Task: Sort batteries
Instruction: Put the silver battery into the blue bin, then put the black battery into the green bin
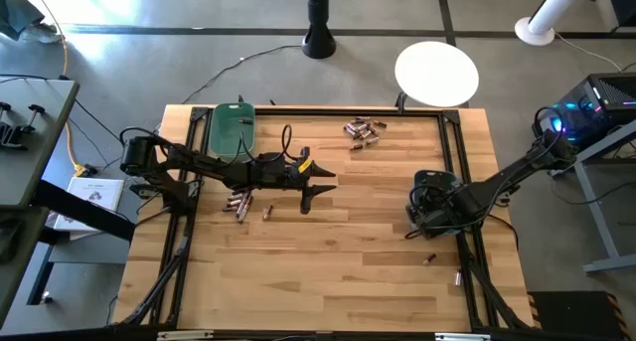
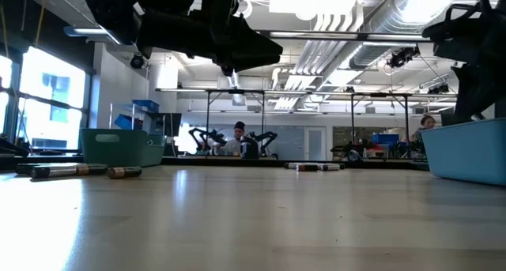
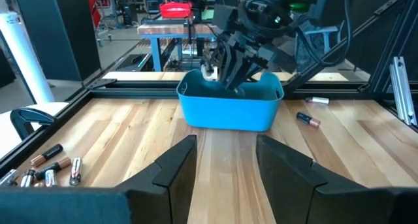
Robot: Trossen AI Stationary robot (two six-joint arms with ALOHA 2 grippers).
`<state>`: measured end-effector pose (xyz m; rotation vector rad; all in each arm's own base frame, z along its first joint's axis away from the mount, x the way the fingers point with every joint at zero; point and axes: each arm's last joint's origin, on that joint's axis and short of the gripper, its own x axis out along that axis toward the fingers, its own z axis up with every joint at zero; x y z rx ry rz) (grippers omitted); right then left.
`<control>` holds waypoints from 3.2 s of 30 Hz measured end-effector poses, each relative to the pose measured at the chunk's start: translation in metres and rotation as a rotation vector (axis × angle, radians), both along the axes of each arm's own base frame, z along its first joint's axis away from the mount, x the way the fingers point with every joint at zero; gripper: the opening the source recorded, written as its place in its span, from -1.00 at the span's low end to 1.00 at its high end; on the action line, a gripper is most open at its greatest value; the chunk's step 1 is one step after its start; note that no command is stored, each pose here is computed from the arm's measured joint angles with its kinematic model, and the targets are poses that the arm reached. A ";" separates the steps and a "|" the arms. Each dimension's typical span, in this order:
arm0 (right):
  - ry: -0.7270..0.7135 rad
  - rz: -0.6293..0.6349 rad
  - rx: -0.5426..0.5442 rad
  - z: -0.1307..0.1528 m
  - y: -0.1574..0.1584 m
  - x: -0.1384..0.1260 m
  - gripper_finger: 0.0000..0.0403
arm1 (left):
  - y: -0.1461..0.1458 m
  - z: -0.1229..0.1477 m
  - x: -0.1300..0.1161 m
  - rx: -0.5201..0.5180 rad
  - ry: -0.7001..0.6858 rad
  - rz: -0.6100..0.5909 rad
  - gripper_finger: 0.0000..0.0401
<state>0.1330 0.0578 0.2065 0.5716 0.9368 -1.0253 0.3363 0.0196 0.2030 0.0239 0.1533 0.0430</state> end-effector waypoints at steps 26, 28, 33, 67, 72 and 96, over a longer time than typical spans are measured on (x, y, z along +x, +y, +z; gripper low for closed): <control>0.080 0.130 0.094 -0.020 -0.007 0.040 -0.84 | 0.000 -0.002 0.000 -0.001 0.018 -0.001 -0.24; 0.082 0.123 0.103 -0.020 -0.011 0.042 -0.84 | 0.000 -0.002 0.000 -0.001 0.018 -0.001 -0.24; 0.135 0.080 0.128 -0.021 -0.019 0.039 -0.84 | 0.000 -0.002 0.000 -0.001 0.018 -0.001 -0.24; 0.300 0.082 0.195 -0.054 -0.013 0.056 -0.69 | 0.000 -0.002 0.000 -0.002 0.020 -0.001 -0.24; 0.298 0.078 0.161 -0.053 -0.014 0.056 -0.67 | 0.000 -0.002 0.000 -0.003 0.020 -0.001 -0.24; 0.255 0.213 0.169 0.020 0.013 0.056 -0.21 | 0.000 -0.002 0.000 -0.021 0.015 0.002 -0.24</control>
